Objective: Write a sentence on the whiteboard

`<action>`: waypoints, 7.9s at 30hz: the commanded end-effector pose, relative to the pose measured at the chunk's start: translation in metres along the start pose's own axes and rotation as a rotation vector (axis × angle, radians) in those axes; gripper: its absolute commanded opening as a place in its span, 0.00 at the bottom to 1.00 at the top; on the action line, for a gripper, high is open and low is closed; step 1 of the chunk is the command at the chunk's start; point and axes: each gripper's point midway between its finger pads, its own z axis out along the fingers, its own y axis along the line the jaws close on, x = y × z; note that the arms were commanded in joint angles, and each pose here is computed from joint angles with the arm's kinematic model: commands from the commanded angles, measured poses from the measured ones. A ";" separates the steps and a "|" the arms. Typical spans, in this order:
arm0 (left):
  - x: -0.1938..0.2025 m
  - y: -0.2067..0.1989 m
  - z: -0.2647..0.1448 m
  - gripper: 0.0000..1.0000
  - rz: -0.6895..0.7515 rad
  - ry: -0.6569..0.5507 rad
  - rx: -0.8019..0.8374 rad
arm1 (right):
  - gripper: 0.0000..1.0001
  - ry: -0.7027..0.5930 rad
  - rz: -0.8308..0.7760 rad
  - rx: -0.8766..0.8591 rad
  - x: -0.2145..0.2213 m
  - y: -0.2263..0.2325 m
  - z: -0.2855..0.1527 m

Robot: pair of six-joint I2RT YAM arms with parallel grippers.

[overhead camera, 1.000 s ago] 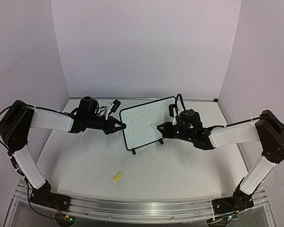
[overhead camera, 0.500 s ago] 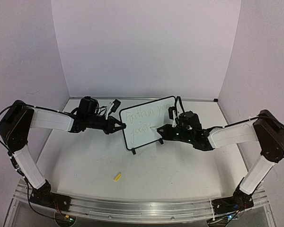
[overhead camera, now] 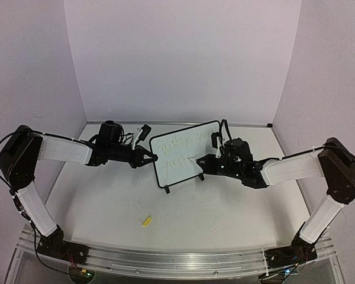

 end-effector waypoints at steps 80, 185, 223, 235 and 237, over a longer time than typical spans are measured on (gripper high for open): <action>-0.010 -0.012 0.004 0.00 0.039 0.013 0.033 | 0.00 -0.009 -0.068 -0.151 -0.012 0.001 -0.039; -0.006 -0.013 0.006 0.00 0.031 0.023 0.042 | 0.00 0.002 0.074 -0.023 -0.002 -0.047 0.000; -0.006 -0.013 0.007 0.00 0.029 0.024 0.045 | 0.00 -0.154 0.045 -0.025 -0.052 -0.030 -0.023; -0.007 -0.014 0.007 0.00 0.032 0.022 0.045 | 0.00 -0.122 0.057 -0.014 -0.045 -0.035 -0.008; -0.007 -0.014 0.007 0.00 0.032 0.022 0.044 | 0.00 -0.125 0.064 0.006 -0.043 -0.040 -0.009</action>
